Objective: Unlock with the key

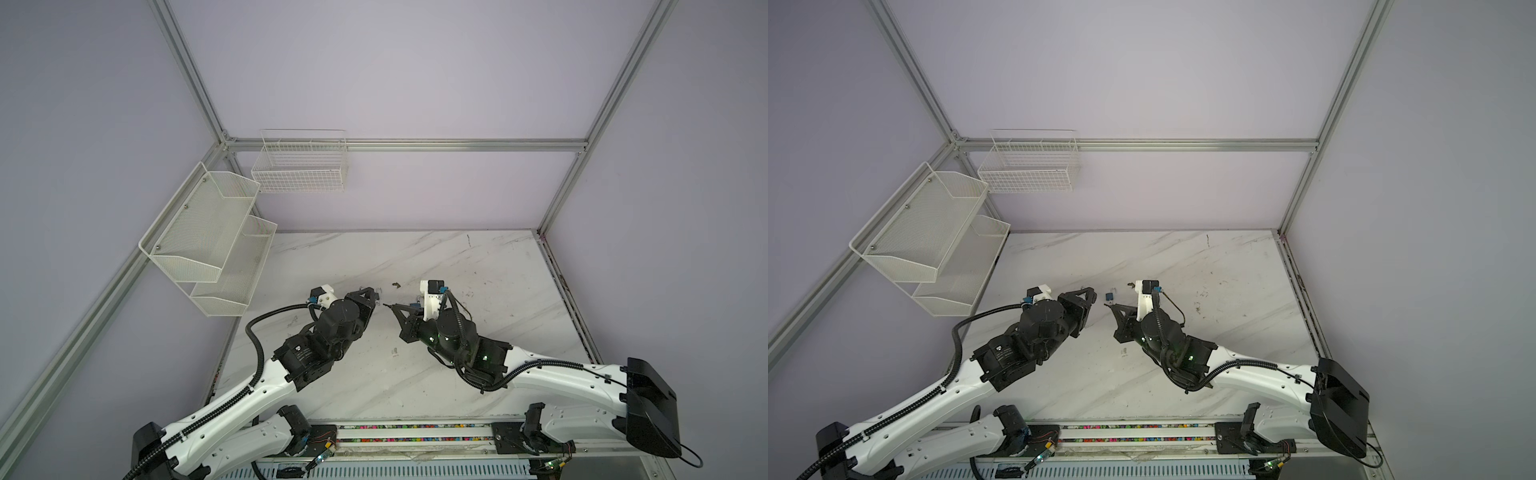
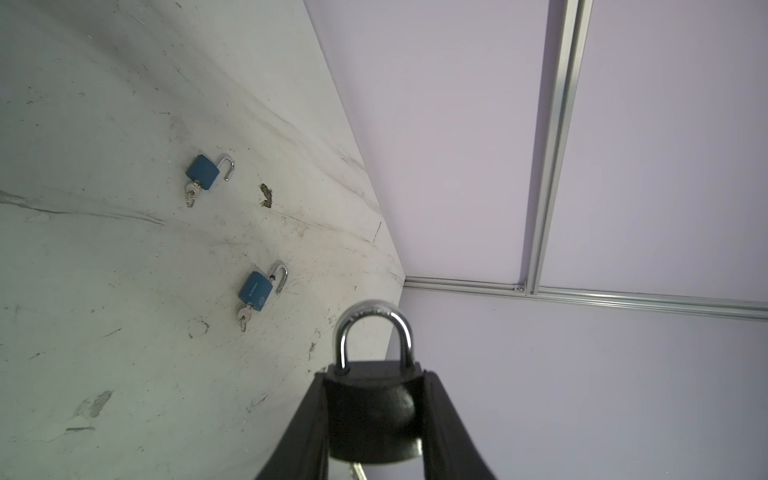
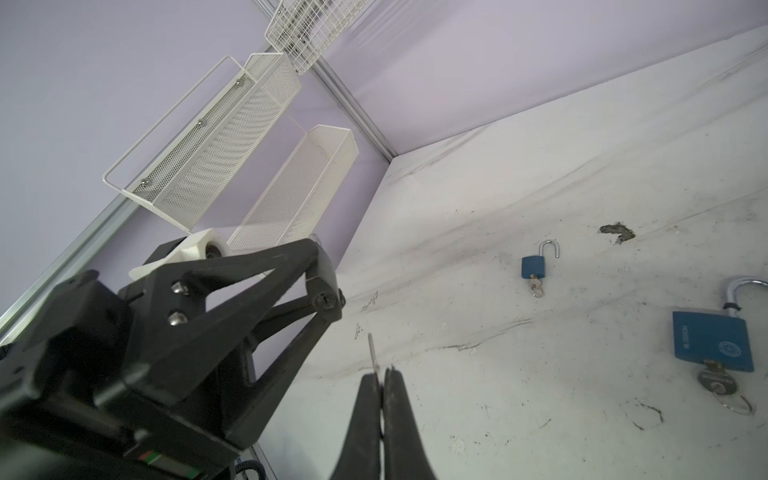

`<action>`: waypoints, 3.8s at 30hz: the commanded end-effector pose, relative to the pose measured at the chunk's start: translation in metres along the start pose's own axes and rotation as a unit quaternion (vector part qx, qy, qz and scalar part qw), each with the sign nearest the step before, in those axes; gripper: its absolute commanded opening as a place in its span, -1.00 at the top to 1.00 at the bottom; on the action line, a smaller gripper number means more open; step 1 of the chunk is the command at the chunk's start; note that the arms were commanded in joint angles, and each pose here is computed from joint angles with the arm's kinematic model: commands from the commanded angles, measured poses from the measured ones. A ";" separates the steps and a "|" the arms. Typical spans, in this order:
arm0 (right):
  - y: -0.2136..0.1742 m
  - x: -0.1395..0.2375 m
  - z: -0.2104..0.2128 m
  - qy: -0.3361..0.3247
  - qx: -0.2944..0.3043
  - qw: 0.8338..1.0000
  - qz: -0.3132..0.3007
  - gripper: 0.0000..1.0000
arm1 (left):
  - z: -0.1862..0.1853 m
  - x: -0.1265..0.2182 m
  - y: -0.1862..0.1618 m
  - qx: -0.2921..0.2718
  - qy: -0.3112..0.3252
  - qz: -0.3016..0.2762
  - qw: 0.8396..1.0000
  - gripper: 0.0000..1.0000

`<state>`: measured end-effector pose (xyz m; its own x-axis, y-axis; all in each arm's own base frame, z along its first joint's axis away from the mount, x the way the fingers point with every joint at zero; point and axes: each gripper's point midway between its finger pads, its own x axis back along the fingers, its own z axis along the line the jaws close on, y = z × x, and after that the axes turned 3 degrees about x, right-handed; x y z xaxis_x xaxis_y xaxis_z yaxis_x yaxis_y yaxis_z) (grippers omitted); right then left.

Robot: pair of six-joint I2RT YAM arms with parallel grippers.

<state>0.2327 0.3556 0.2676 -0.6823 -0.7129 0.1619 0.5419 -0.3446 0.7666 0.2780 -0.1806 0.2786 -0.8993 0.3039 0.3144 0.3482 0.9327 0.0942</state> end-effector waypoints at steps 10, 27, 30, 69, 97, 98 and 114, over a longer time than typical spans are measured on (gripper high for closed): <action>0.023 -0.001 0.037 0.063 0.027 0.996 -0.061 1.00 | 0.002 -0.004 -0.001 0.070 -0.027 0.011 0.997 0.96; 0.026 -0.005 0.022 0.026 0.065 0.993 -0.090 1.00 | 0.001 -0.008 -0.004 0.095 -0.028 0.033 0.995 0.96; 0.021 -0.009 0.023 0.030 0.070 0.994 -0.082 1.00 | 0.000 -0.008 -0.004 0.098 -0.030 0.034 0.994 0.96; 0.033 -0.010 0.015 -0.030 0.156 0.979 -0.127 1.00 | -0.016 -0.009 -0.015 0.111 -0.042 0.069 0.991 0.95; 0.038 -0.002 0.014 -0.034 0.177 0.974 -0.134 1.00 | -0.018 -0.006 -0.007 0.107 -0.041 0.050 0.992 0.95; 0.038 -0.001 0.013 -0.035 0.177 0.974 -0.134 1.00 | -0.018 -0.006 -0.007 0.107 -0.041 0.050 0.992 0.95; 0.020 -0.002 0.018 -0.012 0.185 0.976 -0.113 1.00 | -0.018 -0.002 0.002 0.112 -0.040 0.035 0.992 0.93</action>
<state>0.2425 0.3599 0.2864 -0.7909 -0.6119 0.0004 0.1786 -0.2302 0.9566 0.2852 -0.1893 0.2774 -0.8771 0.3872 0.2842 0.3659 0.9220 -0.1267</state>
